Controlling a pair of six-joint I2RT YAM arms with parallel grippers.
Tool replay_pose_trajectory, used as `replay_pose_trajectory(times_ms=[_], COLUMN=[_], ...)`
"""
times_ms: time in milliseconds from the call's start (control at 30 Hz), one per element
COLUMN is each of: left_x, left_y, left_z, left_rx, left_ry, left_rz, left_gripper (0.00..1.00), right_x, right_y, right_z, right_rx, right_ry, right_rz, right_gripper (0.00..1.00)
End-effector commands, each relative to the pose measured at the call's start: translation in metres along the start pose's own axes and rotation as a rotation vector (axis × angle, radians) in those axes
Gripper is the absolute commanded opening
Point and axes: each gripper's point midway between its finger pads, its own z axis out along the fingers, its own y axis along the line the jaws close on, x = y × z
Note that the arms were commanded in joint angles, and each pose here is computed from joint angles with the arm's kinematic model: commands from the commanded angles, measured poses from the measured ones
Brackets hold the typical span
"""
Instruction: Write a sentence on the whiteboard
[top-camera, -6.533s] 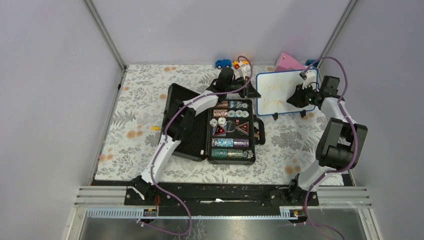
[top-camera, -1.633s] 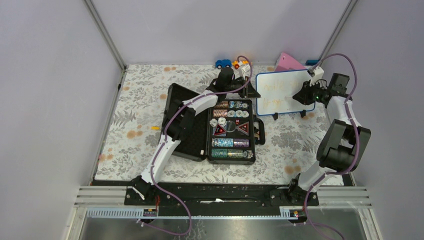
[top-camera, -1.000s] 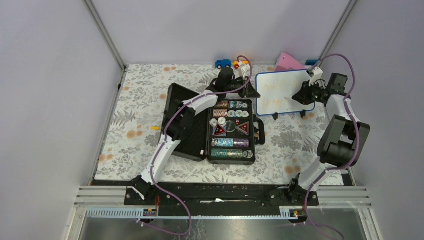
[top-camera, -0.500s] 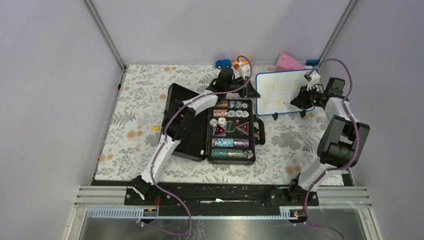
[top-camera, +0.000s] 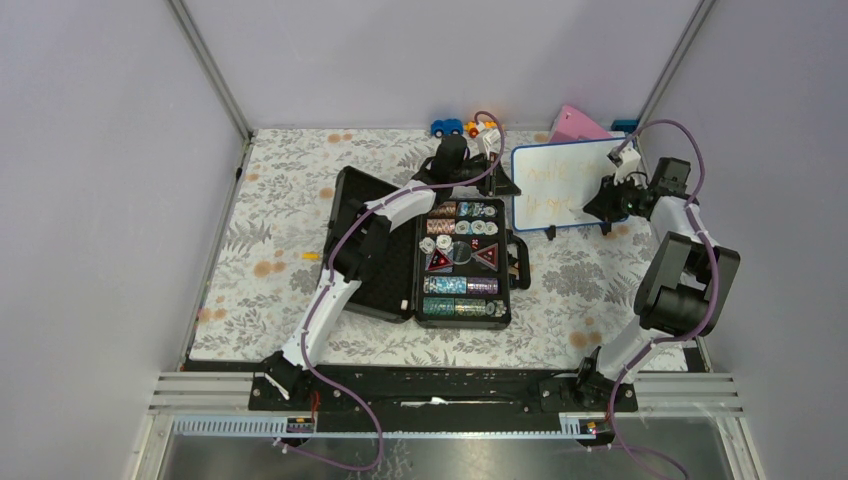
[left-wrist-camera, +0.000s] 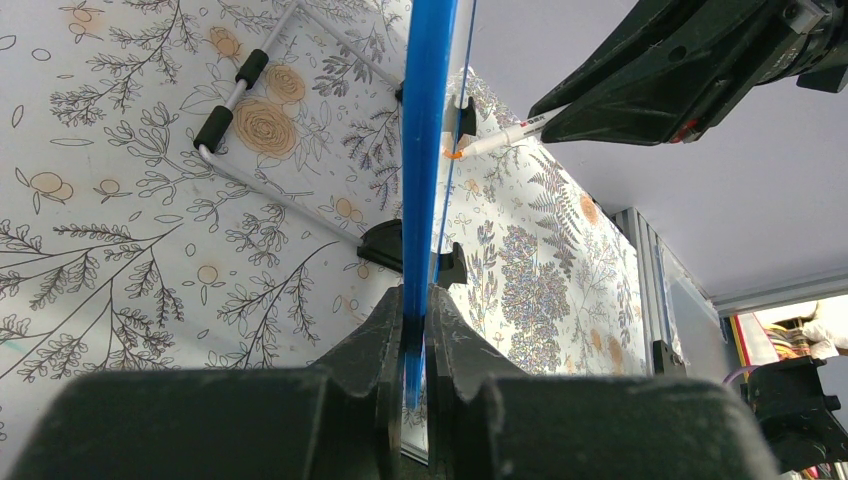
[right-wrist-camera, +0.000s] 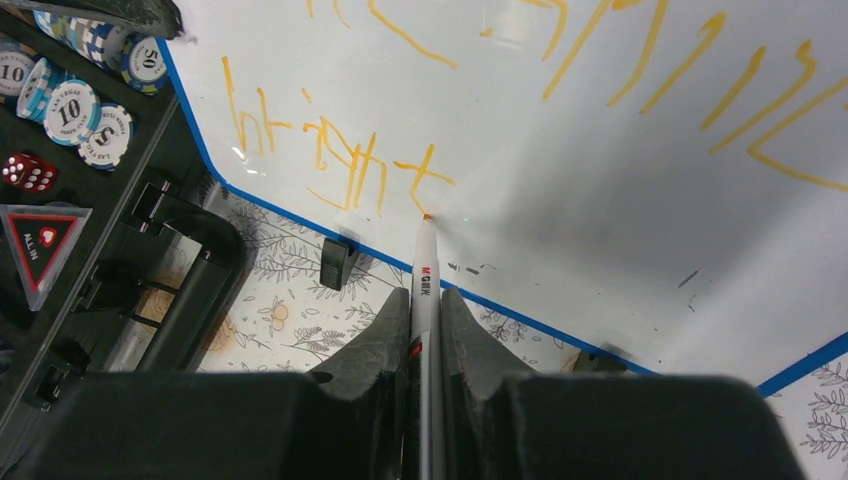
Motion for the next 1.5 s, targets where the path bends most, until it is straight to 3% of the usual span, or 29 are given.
replay_pose_trajectory(times_ms=[0,400,667,867,1467], left_x=[-0.032,-0.033,-0.035,-0.034,-0.034], left_y=[-0.013,-0.013,-0.017,-0.019,-0.020], left_z=[-0.016,-0.016,-0.017,-0.019,-0.019], left_rx=[0.005,0.003,0.009,0.009,0.013], left_ry=[-0.043,-0.042,-0.044,-0.042,-0.040], left_rz=[0.034,0.039,0.039,0.037,0.036], left_gripper=[0.00,0.00,0.00,0.00,0.00], right_x=[-0.018,-0.040,-0.055,-0.050,-0.027], right_y=[-0.013,-0.017,0.006,0.018,-0.015], right_z=[-0.013,-0.021,-0.032,-0.043,-0.033], right_rx=[0.059,0.076,0.008,0.018,0.047], right_ry=[-0.022,-0.061,-0.097,-0.093,-0.055], right_rz=[-0.063,-0.075,-0.071,-0.079,-0.031], right_gripper=[0.00,0.00,0.00,0.00,0.00])
